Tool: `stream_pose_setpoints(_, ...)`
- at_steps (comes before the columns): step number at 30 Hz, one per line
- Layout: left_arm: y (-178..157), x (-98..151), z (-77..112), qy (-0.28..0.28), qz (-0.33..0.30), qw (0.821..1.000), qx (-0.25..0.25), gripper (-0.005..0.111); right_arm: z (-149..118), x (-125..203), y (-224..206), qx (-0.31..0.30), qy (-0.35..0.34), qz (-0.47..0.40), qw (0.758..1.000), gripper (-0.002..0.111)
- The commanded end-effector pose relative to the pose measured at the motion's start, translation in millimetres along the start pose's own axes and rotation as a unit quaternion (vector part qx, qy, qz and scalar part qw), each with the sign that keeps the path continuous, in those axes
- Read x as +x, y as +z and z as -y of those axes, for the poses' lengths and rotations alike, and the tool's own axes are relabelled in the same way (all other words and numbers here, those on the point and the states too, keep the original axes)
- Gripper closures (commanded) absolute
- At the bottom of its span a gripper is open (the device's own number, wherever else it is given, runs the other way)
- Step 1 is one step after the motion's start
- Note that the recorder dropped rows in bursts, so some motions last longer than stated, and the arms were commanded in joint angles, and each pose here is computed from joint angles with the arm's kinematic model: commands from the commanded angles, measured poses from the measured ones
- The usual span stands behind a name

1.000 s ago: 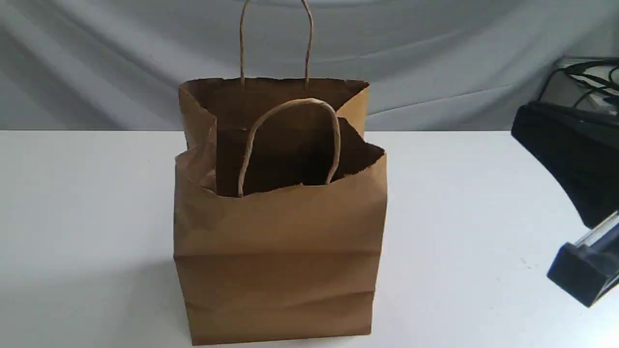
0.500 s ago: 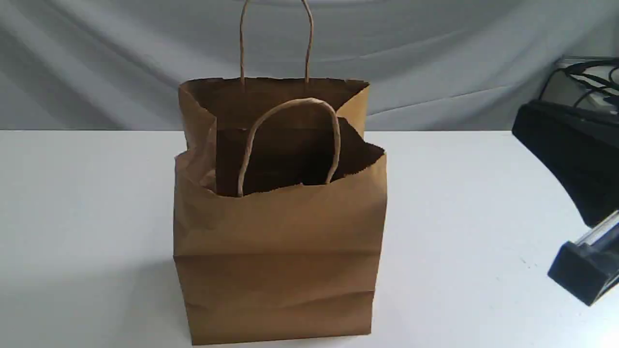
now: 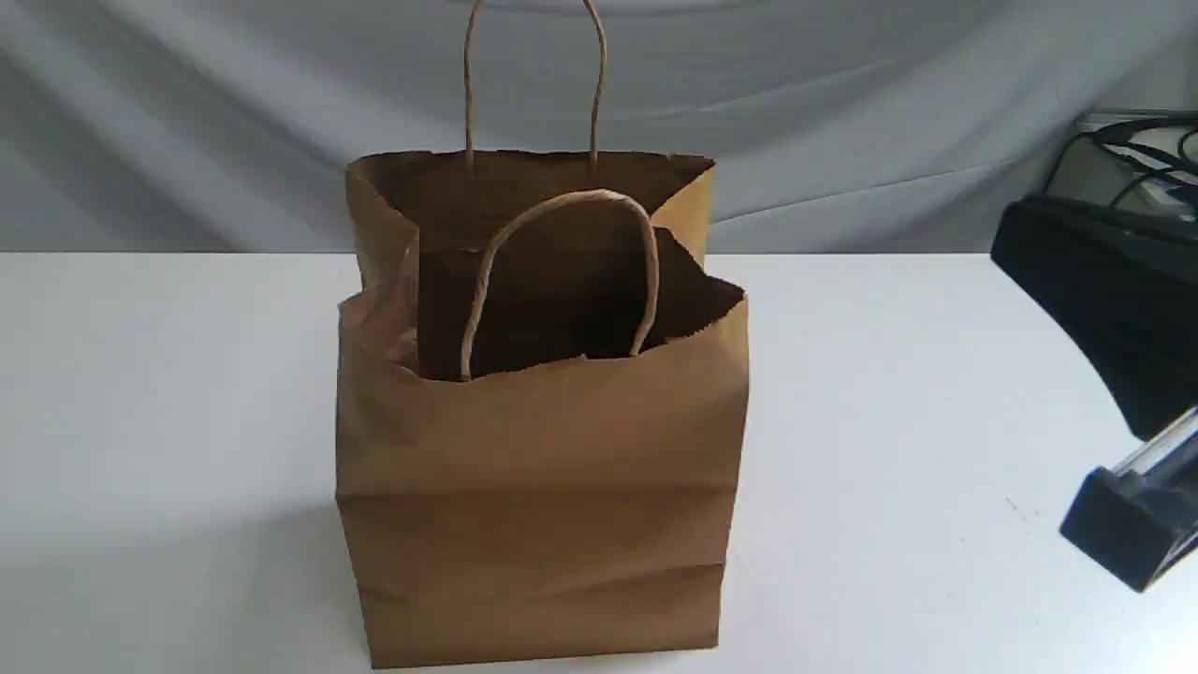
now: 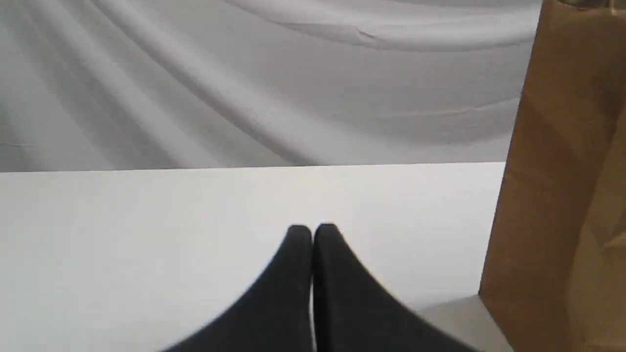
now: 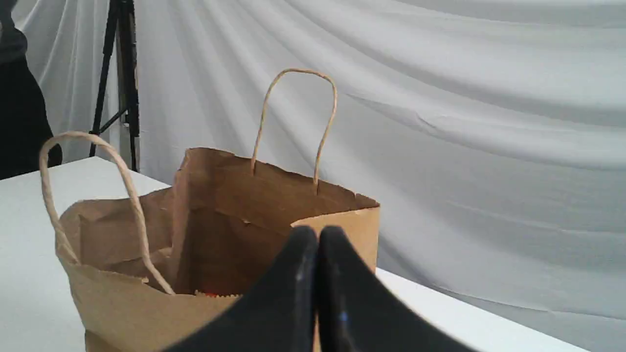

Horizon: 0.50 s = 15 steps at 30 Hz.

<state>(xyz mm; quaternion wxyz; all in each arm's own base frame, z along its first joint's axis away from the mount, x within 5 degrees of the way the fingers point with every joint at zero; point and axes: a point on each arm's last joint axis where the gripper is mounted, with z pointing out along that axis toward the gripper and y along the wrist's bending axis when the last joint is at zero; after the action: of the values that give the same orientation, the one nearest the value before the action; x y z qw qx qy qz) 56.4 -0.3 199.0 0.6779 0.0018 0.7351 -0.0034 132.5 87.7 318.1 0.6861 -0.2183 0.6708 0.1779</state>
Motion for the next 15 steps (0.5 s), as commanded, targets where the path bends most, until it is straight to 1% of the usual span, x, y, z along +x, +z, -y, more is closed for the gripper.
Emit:
stream_pose_setpoints(1, -0.1, 1.3, 1.2, -0.004, -0.001, 1.000, 0.006, 0.107, 0.1, 1.2, -0.7, 0.001, 0.004, 0.002, 1.000, 0.108)
stream_pose_setpoints(5, -0.1, 1.2, 1.8, -0.020, -0.001, 1.000, 0.010, 0.107, 0.1, 1.2, -0.7, 0.001, 0.004, 0.002, 1.000, 0.108)
stream_pose_setpoints(15, -0.1, 0.2, 1.6, -0.013, 0.005, 1.000, 0.008, 0.107, 0.1, 1.2, -0.7, 0.001, 0.005, 0.002, 1.000, 0.108)
